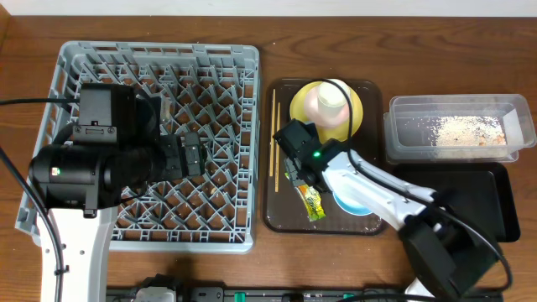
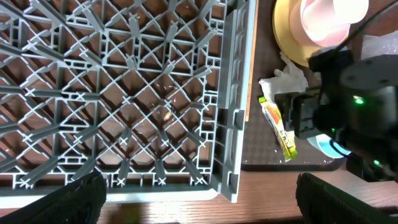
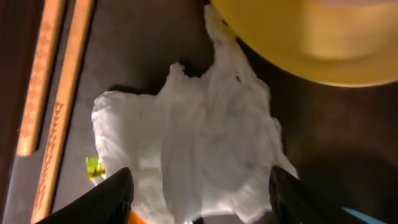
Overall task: Sort waste into correct bins and load items into the dishwasher rack
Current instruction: 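Lower the emptied blue bowl back onto the brown tray with right gripper, then grasp the white tissue with the right gripper and drop it on black tray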
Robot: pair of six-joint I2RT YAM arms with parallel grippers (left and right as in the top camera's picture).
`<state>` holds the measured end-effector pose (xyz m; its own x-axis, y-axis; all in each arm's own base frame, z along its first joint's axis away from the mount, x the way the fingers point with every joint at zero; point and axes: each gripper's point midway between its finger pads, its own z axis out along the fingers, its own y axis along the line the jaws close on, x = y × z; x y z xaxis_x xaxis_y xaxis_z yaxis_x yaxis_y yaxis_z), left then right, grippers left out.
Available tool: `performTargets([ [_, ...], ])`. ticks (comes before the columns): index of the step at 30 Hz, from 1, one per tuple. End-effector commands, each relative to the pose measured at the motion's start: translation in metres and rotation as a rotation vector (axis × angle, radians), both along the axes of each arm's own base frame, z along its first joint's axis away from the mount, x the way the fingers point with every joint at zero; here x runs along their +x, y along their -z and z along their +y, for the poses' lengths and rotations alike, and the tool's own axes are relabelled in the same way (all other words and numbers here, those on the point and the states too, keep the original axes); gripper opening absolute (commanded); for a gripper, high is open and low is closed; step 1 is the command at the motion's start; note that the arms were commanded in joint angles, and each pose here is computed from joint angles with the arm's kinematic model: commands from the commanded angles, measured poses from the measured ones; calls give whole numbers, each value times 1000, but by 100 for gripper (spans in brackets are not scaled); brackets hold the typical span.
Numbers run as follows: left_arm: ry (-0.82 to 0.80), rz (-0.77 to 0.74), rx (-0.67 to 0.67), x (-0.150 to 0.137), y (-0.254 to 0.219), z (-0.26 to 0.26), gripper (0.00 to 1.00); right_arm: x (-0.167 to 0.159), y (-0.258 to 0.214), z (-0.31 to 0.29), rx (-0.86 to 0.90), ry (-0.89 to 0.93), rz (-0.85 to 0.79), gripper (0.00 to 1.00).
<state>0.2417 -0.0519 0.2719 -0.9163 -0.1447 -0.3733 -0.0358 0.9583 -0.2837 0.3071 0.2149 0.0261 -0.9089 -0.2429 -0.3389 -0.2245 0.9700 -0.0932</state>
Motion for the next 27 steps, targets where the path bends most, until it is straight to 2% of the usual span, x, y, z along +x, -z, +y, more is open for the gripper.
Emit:
performTargets([
  [1,-5,-5,6,-1,0,2,98,3,2,2,0,14,-17,60],
  [3,-5,-5,6,-1,-1,2,99,5,-2,4,15,13,-32,48],
  [5,-5,-5,6,-1,0,2,99,7,-7,6,29,13,-45,24],
  [8,-5,-5,6,-1,0,2,99,9,-17,7,47,14,-65,4],
  [9,-5,-5,6,-1,0,2,99,10,-21,8,54,15,-73,1],
  [13,-5,-5,6,-1,-1,2,98,16,-52,6,108,29,-134,1],
  [20,-5,-5,6,-1,-1,2,99,14,-140,-15,254,70,-287,1],
  [24,-5,-5,6,-1,-1,2,98,-2,-170,-73,252,232,-303,1],
  [27,-5,-5,6,-1,-1,2,98,-19,-173,-124,210,399,-274,1],
])
